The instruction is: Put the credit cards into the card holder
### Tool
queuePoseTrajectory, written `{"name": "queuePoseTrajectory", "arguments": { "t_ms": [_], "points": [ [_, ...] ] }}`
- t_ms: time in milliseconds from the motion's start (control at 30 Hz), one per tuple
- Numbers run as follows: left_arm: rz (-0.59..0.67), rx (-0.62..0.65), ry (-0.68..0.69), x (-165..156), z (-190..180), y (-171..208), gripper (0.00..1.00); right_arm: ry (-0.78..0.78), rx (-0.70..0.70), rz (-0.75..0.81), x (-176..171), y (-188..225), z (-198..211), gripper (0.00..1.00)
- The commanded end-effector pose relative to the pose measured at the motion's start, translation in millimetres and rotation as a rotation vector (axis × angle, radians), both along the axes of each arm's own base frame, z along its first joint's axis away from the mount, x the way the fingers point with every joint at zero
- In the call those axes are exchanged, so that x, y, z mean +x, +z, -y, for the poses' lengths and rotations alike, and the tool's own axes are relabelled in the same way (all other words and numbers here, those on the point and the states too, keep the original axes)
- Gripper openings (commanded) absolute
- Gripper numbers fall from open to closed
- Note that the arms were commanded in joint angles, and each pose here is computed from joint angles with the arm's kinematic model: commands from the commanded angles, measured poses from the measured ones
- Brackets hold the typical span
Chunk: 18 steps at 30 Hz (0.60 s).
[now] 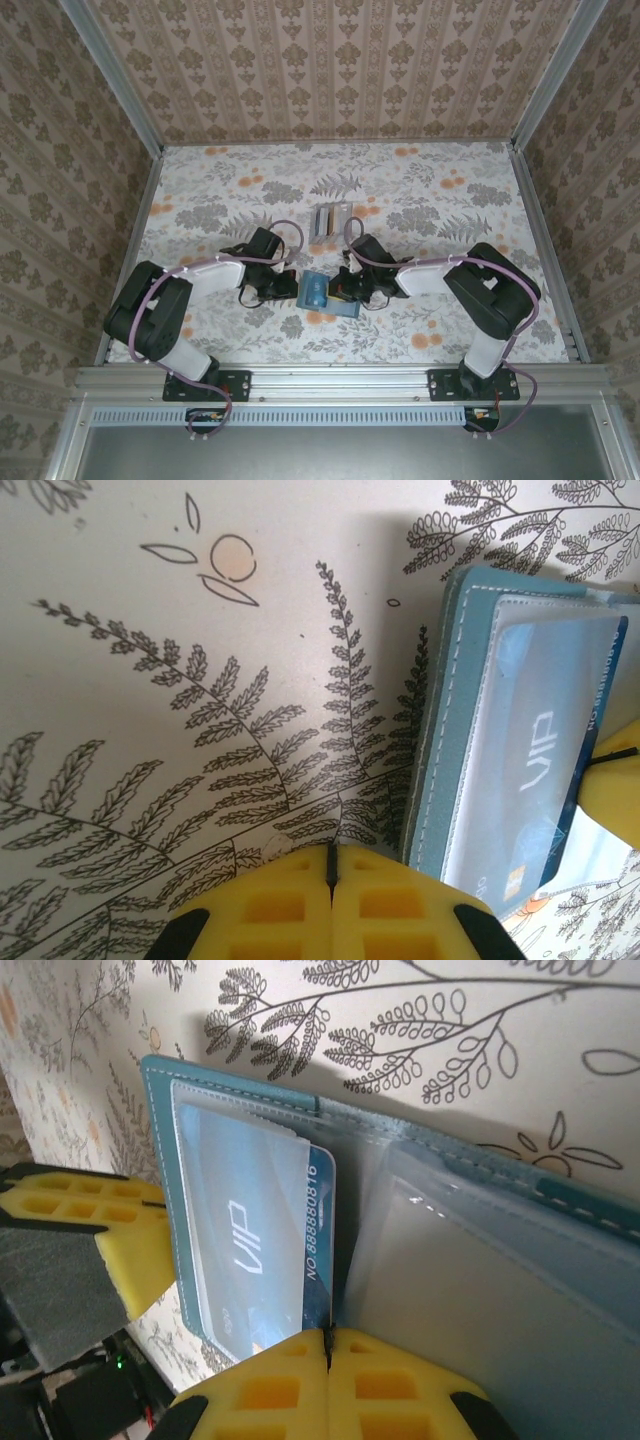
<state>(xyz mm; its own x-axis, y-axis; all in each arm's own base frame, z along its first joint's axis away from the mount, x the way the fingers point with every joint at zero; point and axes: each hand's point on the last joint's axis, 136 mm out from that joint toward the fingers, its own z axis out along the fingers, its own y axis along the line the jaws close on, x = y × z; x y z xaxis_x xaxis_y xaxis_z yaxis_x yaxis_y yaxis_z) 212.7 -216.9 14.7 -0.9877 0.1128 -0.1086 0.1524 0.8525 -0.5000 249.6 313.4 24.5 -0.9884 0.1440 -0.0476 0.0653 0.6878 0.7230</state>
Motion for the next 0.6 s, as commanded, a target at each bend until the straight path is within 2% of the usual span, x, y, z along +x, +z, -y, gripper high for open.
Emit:
{"name": "queuePoseTrajectory", "arguments": {
  "t_ms": [0,133,400,467,567],
  "points": [
    [-0.071,0.027,0.016,-20.6,-6.8,-25.0,0.0,-0.077,-0.032,0.031,7.6,-1.5,-0.8,0.0],
    [-0.064,0.019,0.052,-20.7,-8.8,-24.5,0.0,-0.057,-0.024,0.017,0.7,-2.3,-12.5,0.01],
    [-0.057,0.003,0.071,-17.8,-6.6,-24.3,0.0,-0.01,-0.043,0.049,-3.8,14.3,-9.7,0.16],
    [-0.056,0.024,0.063,-17.2,-10.2,-23.8,0.0,-0.009,-0.057,0.075,-4.5,20.1,-3.9,0.23],
    [-0.052,0.047,0.066,-18.7,-19.2,-25.5,0.0,0.017,-0.126,0.111,-9.5,24.1,10.4,0.39]
  ]
}}
